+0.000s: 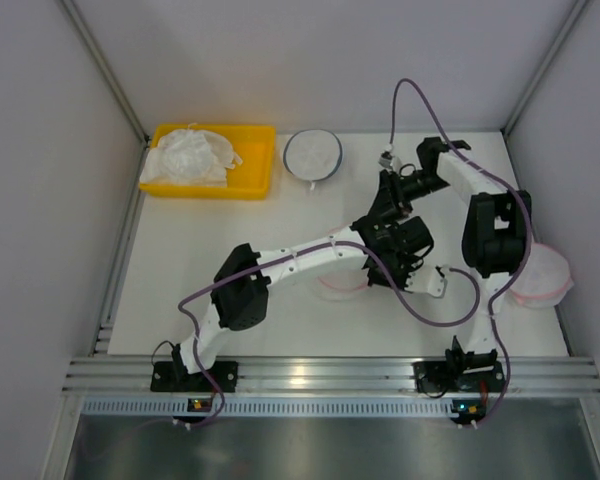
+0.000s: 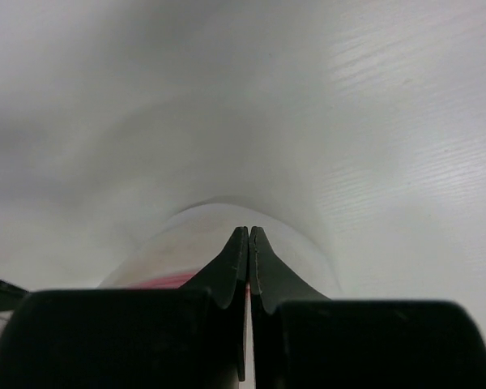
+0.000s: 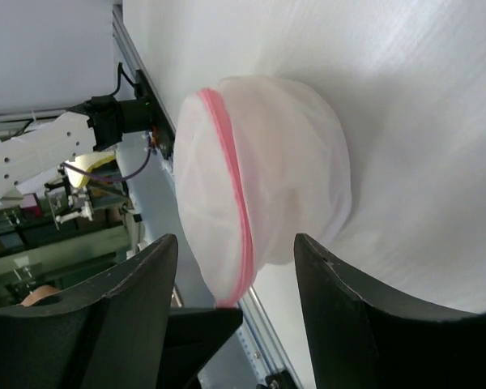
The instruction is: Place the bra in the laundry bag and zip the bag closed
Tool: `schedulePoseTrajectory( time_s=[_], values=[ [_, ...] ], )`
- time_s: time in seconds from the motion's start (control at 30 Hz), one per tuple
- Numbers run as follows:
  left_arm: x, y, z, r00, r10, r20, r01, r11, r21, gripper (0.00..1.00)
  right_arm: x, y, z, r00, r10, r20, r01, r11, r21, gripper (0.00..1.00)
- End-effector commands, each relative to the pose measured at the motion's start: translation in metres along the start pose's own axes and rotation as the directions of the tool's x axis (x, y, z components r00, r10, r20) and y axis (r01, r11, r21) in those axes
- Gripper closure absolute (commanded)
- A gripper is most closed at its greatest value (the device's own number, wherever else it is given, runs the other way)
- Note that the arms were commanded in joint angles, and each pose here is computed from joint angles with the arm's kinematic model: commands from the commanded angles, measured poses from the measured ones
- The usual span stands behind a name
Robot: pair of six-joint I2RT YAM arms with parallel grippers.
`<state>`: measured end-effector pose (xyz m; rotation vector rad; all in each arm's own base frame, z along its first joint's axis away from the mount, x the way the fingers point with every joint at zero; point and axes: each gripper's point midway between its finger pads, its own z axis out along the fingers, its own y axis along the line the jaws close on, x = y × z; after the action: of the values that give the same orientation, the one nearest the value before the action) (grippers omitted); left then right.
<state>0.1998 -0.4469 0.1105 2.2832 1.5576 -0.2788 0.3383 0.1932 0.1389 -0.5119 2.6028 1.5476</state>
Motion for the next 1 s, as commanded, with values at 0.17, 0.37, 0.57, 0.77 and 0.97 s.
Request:
schedulePoseTrajectory(
  time_s=[0.17, 0.37, 0.57, 0.77, 0.97],
  values=[
    [-0.012, 0.033, -0.010, 0.999, -0.030, 0.028, 0.034, 0.989, -0.146, 1.00, 0.065, 0.016, -0.018, 0.995, 0.050, -0.085, -0.059, 0.993, -0.103, 0.44],
    [-0.015, 0.048, -0.013, 0.999, -0.024, 0.033, 0.031, 0.972, -0.235, 1.00, 0.069, 0.019, -0.007, 0.989, 0.096, -0.111, -0.113, 0.981, -0.158, 0.45],
    [-0.011, 0.055, -0.018, 1.000, -0.014, 0.022, 0.020, 0.954, -0.300, 1.00, 0.069, 0.022, 0.008, 0.983, 0.107, -0.148, -0.133, 0.975, -0.178, 0.49],
    [-0.009, 0.048, -0.017, 1.000, 0.014, 0.017, -0.008, 0.956, -0.292, 1.00, 0.075, 0.018, 0.021, 0.978, 0.106, -0.179, -0.133, 0.980, -0.148, 0.78],
    [-0.012, 0.032, -0.017, 0.999, 0.029, 0.037, -0.019, 0.968, -0.249, 1.00, 0.048, 0.015, 0.021, 0.990, 0.072, -0.123, -0.086, 0.990, -0.113, 1.00]
  ],
)
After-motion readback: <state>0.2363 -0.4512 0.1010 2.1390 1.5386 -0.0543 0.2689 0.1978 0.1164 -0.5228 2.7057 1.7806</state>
